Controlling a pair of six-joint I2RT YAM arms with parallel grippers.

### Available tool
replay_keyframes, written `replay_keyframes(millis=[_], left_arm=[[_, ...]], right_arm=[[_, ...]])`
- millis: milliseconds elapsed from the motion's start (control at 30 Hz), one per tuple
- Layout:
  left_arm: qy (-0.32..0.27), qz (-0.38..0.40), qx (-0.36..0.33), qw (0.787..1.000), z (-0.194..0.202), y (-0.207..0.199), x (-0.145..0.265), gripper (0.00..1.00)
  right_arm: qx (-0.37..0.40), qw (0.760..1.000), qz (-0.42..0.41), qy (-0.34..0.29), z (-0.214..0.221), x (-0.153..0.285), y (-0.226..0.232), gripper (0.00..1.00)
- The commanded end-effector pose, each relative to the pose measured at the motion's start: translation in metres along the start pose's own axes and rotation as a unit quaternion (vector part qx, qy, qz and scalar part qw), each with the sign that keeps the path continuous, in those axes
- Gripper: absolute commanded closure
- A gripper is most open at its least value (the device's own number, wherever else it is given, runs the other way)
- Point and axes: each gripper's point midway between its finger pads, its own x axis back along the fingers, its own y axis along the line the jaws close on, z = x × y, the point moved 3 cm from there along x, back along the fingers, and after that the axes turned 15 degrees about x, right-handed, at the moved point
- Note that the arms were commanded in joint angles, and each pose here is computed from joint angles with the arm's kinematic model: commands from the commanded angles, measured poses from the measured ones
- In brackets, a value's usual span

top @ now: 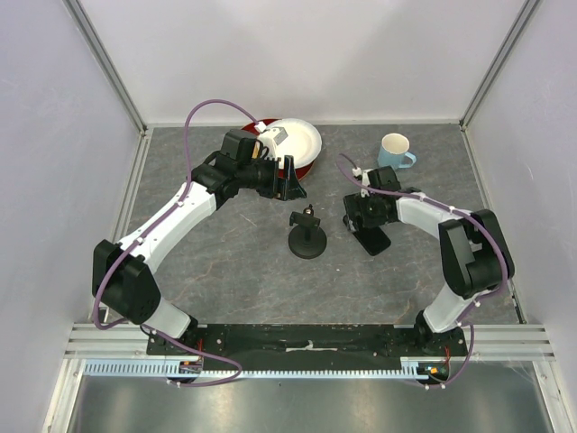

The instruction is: Place the phone on the phone stand

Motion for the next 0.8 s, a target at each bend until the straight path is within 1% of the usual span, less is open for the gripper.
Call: replay_keyframes(millis=[0, 33, 200, 333, 400, 467, 533, 567, 667, 700, 767], left_arm=[[-0.002, 0.012, -0.001, 1.0, -0.002, -0.005, -0.001, 0.25], [-0.003, 0.011, -0.002, 1.0, -0.002, -0.005, -0.001, 0.25], [0.001, 0.014, 0.0, 1.0, -0.001, -0.005, -0.002, 0.25], [-0.002, 0.013, -0.002, 1.0, -0.003, -0.005, -0.001, 0.25], [-0.004, 0.011, -0.002, 1.0, -0.003, -0.005, -0.001, 0.25], [-0.005, 0.01, -0.002, 1.0, -0.003, -0.005, 0.0, 0.25], [-0.006, 0.009, -0.002, 1.0, -0.003, -0.005, 0.0, 0.25], [-0.007, 0.009, -0.003, 1.0, -0.004, -0.005, 0.0, 0.25], [-0.009, 0.008, -0.002, 1.0, -0.004, -0.005, 0.002, 0.26], [-0.011, 0.008, -0.003, 1.0, -0.005, -0.005, 0.002, 0.26], [-0.013, 0.007, -0.005, 1.0, -0.005, -0.006, 0.004, 0.26]], right_arm=[[0.039, 0.998, 0.034, 0.033, -0.001, 0.001, -0.003, 0.02], [0.049, 0.996, 0.046, 0.052, 0.005, 0.001, -0.004, 0.02], [0.066, 0.994, 0.048, 0.072, 0.008, -0.004, 0.005, 0.02], [0.074, 0.99, 0.062, 0.102, 0.015, -0.01, 0.003, 0.02], [0.076, 0.99, 0.061, 0.106, 0.016, -0.012, 0.004, 0.02], [0.074, 0.989, 0.058, 0.112, 0.015, -0.015, 0.005, 0.08], [0.071, 0.99, 0.054, 0.109, 0.013, -0.016, 0.006, 0.16], [0.069, 0.991, 0.051, 0.106, 0.012, -0.017, 0.008, 0.18], [0.065, 0.993, 0.04, 0.093, 0.006, -0.018, 0.011, 0.34], [0.064, 0.993, 0.039, 0.088, 0.004, -0.018, 0.012, 0.42], [0.057, 0.995, 0.041, 0.075, -0.002, -0.017, 0.011, 0.51]])
